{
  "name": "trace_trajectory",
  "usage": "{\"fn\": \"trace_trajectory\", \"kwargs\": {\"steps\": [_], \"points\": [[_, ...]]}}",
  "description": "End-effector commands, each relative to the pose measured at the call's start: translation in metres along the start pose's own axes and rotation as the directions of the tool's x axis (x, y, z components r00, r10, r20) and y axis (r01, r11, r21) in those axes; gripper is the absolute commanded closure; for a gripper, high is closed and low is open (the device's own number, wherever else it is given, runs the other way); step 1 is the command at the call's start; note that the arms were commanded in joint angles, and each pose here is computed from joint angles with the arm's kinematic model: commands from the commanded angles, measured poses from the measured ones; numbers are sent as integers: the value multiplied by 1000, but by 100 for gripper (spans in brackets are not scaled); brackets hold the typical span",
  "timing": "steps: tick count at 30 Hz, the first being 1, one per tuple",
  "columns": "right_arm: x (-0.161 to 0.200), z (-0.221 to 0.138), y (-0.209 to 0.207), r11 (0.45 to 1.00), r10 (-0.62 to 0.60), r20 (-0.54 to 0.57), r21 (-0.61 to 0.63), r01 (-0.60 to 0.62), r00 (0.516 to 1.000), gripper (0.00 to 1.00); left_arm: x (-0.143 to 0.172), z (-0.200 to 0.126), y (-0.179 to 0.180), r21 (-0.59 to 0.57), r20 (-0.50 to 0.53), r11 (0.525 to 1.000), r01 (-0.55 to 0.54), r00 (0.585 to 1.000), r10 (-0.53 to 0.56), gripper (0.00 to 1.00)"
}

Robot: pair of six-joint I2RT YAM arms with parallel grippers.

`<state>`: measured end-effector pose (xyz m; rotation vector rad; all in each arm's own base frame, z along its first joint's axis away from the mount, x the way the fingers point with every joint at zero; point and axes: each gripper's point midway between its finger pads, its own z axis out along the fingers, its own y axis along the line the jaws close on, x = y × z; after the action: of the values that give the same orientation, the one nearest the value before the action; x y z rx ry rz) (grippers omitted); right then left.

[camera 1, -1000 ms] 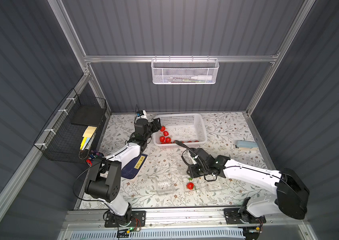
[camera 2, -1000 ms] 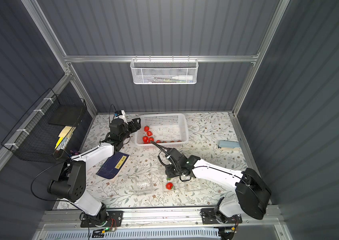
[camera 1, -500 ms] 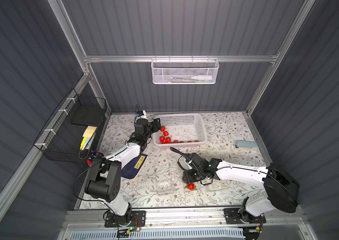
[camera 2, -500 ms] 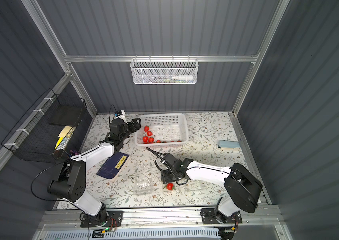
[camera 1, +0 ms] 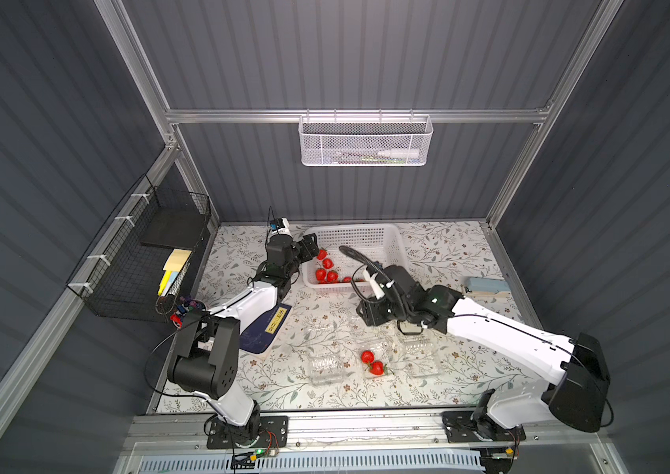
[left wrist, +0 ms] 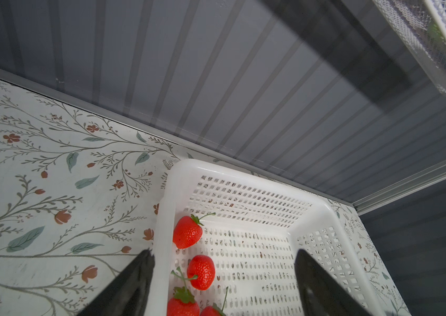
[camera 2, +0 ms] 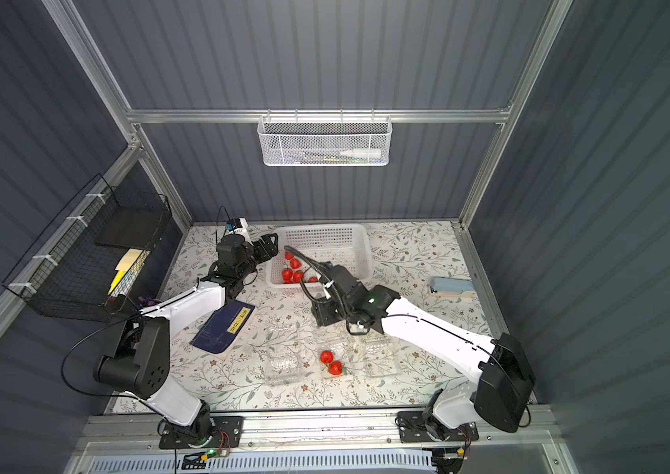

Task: Pack strawberries into containers
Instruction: Place the strawberry in the packing box, then pick up the strawberry from the basket.

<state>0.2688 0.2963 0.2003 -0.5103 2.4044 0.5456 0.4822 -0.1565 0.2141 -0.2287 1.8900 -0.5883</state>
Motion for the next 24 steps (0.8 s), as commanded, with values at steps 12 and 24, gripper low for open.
{"fn": "trace_trajectory", "kwargs": {"steps": [12, 24], "points": [[-117, 114, -60, 998, -33, 12, 59, 32, 999, 35, 20, 12, 24, -78, -59, 997, -21, 998, 16, 30], [-74, 186, -61, 998, -62, -244, -20, 59, 968, 32, 41, 21, 37, -94, -105, 995, -13, 995, 4, 24]]}}
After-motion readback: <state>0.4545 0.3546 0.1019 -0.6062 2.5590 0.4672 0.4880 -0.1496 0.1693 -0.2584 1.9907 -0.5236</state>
